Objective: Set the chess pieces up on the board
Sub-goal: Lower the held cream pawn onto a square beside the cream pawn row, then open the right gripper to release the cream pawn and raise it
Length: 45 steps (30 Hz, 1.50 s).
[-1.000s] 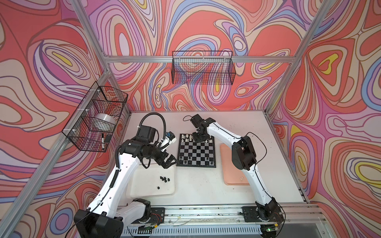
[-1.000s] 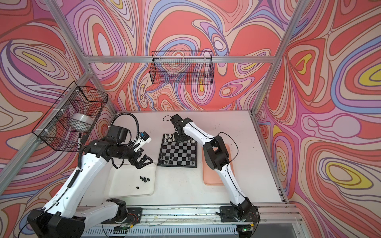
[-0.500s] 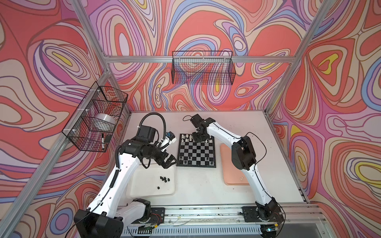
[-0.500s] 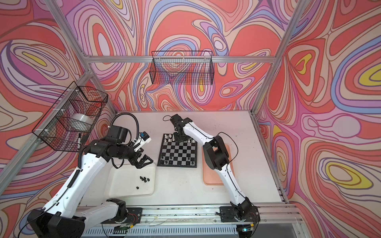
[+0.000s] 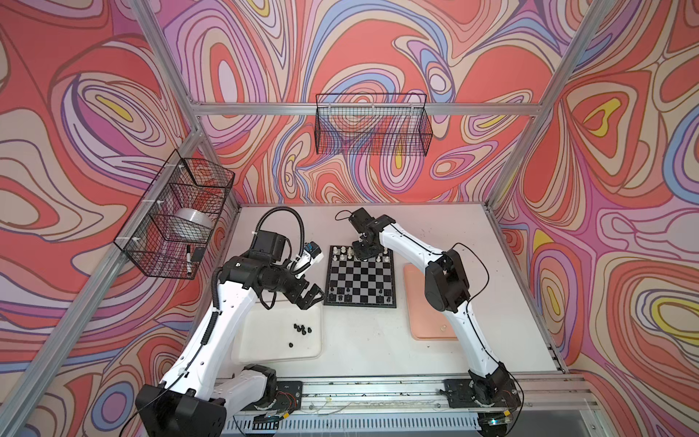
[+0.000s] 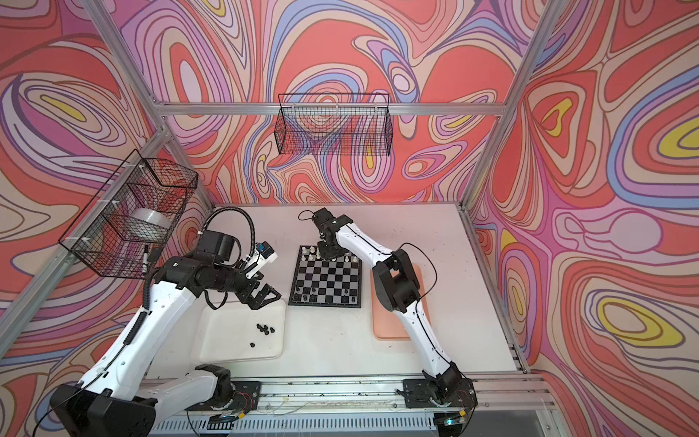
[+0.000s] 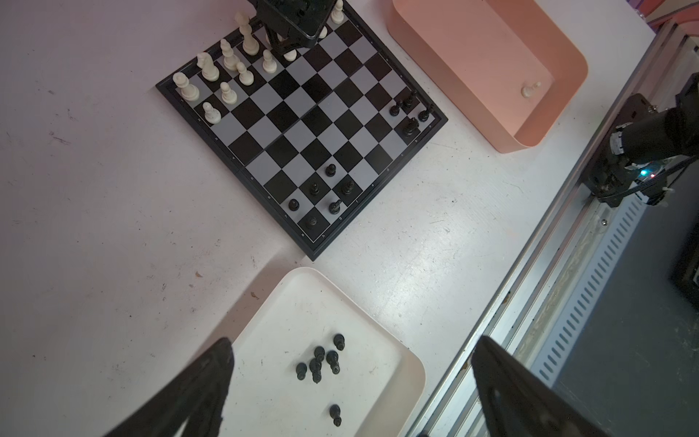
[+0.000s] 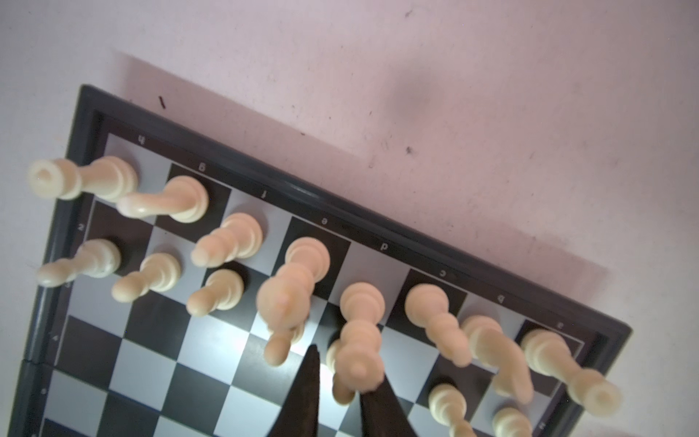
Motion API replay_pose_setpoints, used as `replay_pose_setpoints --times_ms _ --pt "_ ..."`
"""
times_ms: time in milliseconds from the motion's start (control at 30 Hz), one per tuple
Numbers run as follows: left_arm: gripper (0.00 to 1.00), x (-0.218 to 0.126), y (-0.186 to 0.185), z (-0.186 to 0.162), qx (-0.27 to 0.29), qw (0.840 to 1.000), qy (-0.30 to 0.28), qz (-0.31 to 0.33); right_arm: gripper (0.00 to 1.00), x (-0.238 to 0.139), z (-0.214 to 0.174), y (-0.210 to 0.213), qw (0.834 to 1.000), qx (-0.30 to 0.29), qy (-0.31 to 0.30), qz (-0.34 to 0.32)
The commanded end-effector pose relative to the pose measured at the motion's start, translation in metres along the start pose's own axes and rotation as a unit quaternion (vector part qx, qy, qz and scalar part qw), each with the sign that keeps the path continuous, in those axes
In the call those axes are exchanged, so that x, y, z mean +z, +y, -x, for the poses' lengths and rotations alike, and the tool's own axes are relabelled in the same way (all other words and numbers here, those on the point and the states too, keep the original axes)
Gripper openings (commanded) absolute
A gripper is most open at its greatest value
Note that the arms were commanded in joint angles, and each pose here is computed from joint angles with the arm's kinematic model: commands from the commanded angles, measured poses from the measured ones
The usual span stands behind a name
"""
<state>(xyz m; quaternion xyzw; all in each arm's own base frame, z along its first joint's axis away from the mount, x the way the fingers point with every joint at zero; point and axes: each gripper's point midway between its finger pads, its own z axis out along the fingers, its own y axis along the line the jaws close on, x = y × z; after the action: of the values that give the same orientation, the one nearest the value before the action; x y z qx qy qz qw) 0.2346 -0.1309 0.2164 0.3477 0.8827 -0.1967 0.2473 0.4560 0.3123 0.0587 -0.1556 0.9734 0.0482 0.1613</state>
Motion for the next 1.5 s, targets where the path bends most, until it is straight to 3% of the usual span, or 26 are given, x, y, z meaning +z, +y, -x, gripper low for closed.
replay_pose_setpoints --times_ms 0,1467 --pt "0.99 -0.001 -0.002 -0.002 0.007 1.000 0.001 0.001 0.21 0.006 -0.002 0.000 1.000 -0.006 0.003 -0.007" --pt "0.99 -0.007 -0.005 -0.002 0.004 1.000 -0.008 0.000 0.24 -0.027 -0.015 0.002 1.000 -0.006 0.003 0.003"
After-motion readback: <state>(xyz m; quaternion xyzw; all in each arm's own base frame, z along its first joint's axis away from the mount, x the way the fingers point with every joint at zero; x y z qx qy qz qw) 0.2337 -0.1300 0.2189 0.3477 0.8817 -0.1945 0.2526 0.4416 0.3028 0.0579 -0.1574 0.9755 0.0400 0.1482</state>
